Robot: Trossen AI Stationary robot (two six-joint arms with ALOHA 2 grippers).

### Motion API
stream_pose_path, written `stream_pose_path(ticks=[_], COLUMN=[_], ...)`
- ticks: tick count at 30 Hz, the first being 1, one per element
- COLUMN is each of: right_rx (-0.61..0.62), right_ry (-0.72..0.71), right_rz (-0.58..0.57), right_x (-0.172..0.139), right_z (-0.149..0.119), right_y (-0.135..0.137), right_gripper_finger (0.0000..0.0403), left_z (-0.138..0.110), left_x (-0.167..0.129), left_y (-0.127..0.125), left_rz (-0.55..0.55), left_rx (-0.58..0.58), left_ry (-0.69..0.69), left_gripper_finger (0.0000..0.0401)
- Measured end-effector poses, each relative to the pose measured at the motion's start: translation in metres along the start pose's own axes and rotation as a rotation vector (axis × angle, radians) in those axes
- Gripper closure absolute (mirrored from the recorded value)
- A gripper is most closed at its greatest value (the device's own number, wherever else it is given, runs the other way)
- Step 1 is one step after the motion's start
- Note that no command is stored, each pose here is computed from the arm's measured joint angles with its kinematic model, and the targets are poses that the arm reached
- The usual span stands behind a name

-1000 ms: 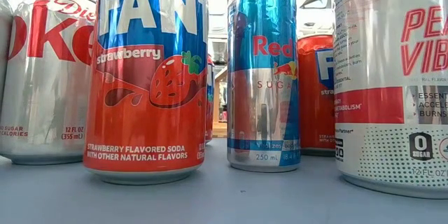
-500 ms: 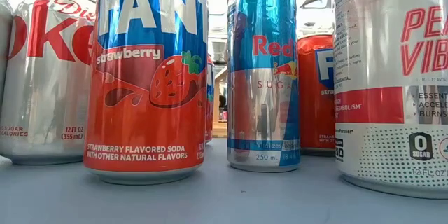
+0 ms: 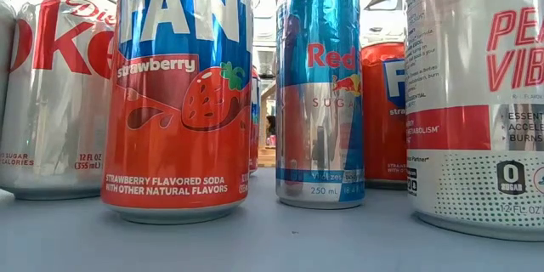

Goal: Place canned beverage on shelf
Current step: Put the left white pink soda can on the shelf

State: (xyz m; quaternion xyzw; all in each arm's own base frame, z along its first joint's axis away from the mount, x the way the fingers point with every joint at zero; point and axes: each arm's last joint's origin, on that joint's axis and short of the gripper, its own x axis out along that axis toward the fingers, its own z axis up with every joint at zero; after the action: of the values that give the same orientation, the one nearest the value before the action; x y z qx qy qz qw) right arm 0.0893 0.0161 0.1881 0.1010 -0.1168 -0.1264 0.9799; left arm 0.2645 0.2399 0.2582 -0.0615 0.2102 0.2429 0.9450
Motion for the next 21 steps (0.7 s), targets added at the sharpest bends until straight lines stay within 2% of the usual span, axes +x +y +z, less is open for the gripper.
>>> stream_pose_path(ticks=[6,8,21], right_rx=[-0.003,-0.003,-0.003], right_ry=[0.000,0.001,0.000], right_rz=[0.000,0.000,0.000], right_x=[0.000,0.000,0.000], right_z=[0.000,0.000,0.000], right_y=[0.000,0.000,0.000], right_gripper_finger=[0.0128,0.0128,0.0128], left_z=[-0.005,-0.005,-0.008], left_x=[-0.001,-0.002,-0.001], left_y=[0.012,0.014,0.011], left_rz=[0.026,0.002,-0.022], left_rx=[-0.015,-0.022,0.041], left_ry=[-0.007,-0.011,0.017], left_gripper_finger=[0.0145,0.0145,0.0145])
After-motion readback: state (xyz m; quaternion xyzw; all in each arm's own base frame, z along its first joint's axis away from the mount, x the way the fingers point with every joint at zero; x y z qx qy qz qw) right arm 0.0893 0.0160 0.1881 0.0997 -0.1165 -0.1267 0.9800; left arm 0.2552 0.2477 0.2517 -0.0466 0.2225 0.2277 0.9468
